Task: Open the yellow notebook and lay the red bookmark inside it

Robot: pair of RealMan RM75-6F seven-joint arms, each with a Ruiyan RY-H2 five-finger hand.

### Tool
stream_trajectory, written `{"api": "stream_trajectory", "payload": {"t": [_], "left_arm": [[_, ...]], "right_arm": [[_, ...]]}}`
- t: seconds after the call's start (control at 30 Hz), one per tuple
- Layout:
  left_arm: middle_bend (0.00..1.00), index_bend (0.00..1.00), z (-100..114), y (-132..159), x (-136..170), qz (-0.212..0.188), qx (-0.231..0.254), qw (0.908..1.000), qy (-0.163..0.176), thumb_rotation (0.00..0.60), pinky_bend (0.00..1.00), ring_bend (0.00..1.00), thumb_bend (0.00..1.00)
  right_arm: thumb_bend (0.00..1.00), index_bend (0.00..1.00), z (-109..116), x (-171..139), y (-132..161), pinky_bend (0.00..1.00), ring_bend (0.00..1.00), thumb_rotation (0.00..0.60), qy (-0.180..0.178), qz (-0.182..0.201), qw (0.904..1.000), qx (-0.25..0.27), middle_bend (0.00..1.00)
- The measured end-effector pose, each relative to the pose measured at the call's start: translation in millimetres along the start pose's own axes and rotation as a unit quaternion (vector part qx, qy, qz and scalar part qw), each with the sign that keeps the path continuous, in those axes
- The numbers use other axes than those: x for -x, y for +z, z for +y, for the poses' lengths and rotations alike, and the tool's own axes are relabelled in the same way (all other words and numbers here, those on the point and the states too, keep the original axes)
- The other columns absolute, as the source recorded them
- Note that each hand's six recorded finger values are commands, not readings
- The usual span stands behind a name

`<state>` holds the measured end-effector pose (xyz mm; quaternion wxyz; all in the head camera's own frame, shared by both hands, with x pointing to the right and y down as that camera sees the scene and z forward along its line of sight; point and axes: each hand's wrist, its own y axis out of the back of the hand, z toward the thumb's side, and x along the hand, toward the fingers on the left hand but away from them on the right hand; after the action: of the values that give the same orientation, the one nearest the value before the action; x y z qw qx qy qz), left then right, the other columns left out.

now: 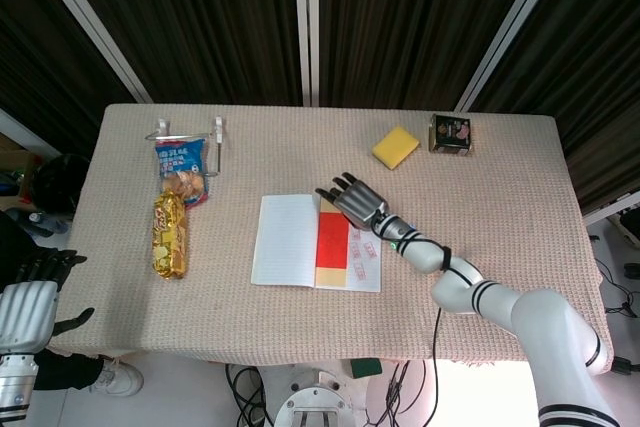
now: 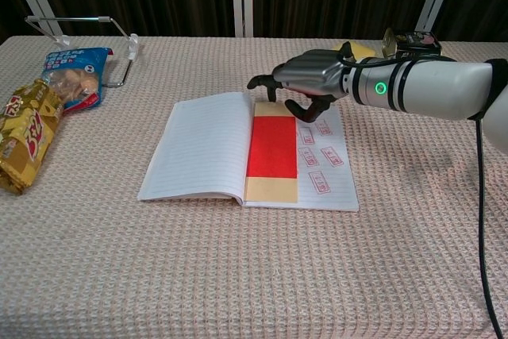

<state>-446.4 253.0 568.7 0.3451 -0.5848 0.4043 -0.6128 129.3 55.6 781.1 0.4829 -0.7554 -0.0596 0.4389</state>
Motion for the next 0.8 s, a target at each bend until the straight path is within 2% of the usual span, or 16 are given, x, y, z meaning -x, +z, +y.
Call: {"api": "stream_trajectory", "payload": {"t": [0.37,0.47,0.57,0.7,0.8], "left_arm": [[0.22,0.27,-0.1,-1.1,0.9,-0.002,0.002,1.0,0.003,0.6,0.15,0.14,0.0],[0.22,0.27,-0.6,-2.3,1.6,-0.001,0.003,1.0,0.004,0.6,0.15,0.14,0.0],[0.22,0.27,-0.5,-3.3,2.3,-0.001,0.004,1.0,0.005,0.6,0.15,0.14,0.0],[0.22,0.27,-0.7,-4.5,2.6,0.0,0.005,1.0,0.006,0.6,0.15,0.14,0.0],[0.22,0.27,-0.5,-4.5,2.4,-0.002,0.006,0.9999,0.008,0.6,0.15,0.14,0.0]], "right_arm": [[0.73,0.0,0.5,-5.4,0.6,0.1,0.08,0.6,-0.004,0.0,1.0,-0.007,0.22],[0.64,0.0,3.9,-7.0,-2.6,0.09,0.08,0.6,-0.012,-0.006,0.9999,-0.004,0.2],[0.46,0.0,11.3,-10.2,-5.2,0.08,0.07,0.6,-0.029,-0.01,0.9995,0.0,0.18],[0.44,0.0,22.6,-19.9,-2.6,0.08,0.07,0.6,-0.051,-0.001,0.9987,0.007,0.18],[0.38,0.0,34.6,-35.4,-2.6,0.08,0.07,0.6,-0.074,0.009,0.9972,0.006,0.18]]}}
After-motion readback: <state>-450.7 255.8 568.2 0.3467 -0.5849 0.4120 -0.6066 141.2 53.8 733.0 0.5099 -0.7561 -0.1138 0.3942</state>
